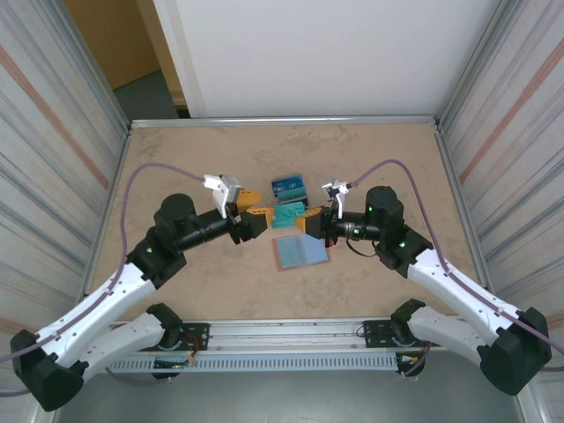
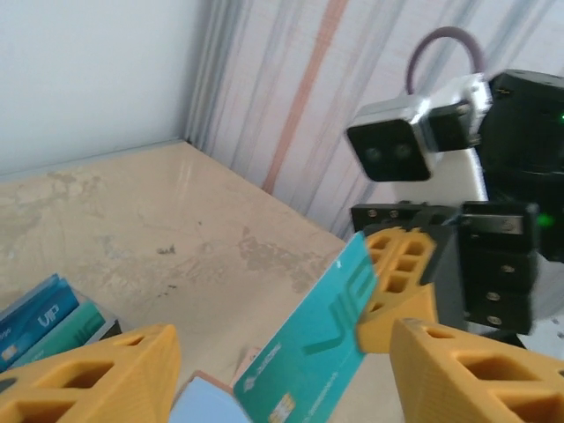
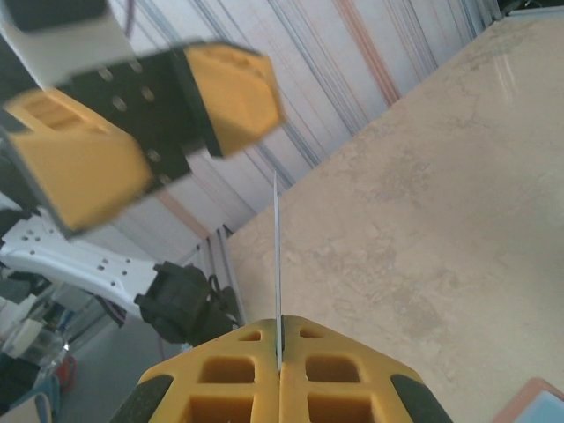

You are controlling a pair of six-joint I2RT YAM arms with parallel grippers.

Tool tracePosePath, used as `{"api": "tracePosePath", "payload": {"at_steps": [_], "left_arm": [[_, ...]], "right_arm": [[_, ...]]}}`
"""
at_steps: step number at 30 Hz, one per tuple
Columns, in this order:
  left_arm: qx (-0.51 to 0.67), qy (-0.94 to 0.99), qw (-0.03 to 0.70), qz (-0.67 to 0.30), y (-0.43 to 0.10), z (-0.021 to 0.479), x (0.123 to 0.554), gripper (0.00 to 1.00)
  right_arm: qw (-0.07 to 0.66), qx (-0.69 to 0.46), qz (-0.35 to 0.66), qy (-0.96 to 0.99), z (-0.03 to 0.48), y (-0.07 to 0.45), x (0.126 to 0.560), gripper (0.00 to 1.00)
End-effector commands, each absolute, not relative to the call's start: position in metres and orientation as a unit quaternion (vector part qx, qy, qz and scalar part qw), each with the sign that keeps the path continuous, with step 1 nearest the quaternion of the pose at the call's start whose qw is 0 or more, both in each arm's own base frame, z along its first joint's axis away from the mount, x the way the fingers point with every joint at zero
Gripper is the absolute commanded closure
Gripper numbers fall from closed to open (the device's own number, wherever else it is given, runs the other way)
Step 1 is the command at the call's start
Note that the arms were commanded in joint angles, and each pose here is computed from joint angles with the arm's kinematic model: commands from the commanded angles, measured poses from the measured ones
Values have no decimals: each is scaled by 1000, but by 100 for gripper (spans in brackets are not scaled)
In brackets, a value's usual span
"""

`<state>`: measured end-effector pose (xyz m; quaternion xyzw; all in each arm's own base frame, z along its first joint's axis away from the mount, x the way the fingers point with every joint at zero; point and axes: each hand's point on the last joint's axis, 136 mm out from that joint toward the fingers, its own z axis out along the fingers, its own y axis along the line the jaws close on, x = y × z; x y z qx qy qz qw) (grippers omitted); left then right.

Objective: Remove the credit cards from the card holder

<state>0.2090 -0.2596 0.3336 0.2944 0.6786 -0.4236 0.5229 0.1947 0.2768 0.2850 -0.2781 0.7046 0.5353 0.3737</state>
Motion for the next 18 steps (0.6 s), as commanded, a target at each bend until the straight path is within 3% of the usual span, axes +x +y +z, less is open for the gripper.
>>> {"api": "tracePosePath", "payload": {"at_steps": [1,7,15,18], "left_arm": [[410,687,462,-383,-263,313,187,34],[478,680,392,-394,-283,306,180,39],[498,674,369,-403,-296,298,186,46],[504,669,355,-415,-299,296,182,60]], "right_arm": [[370,-314,522,702,288,273,182,100],[358,-336,525,696,288,276,171,100],[357,-348,527,688,292,277,165,100],[357,-350,527,687,293,278,164,100]]}}
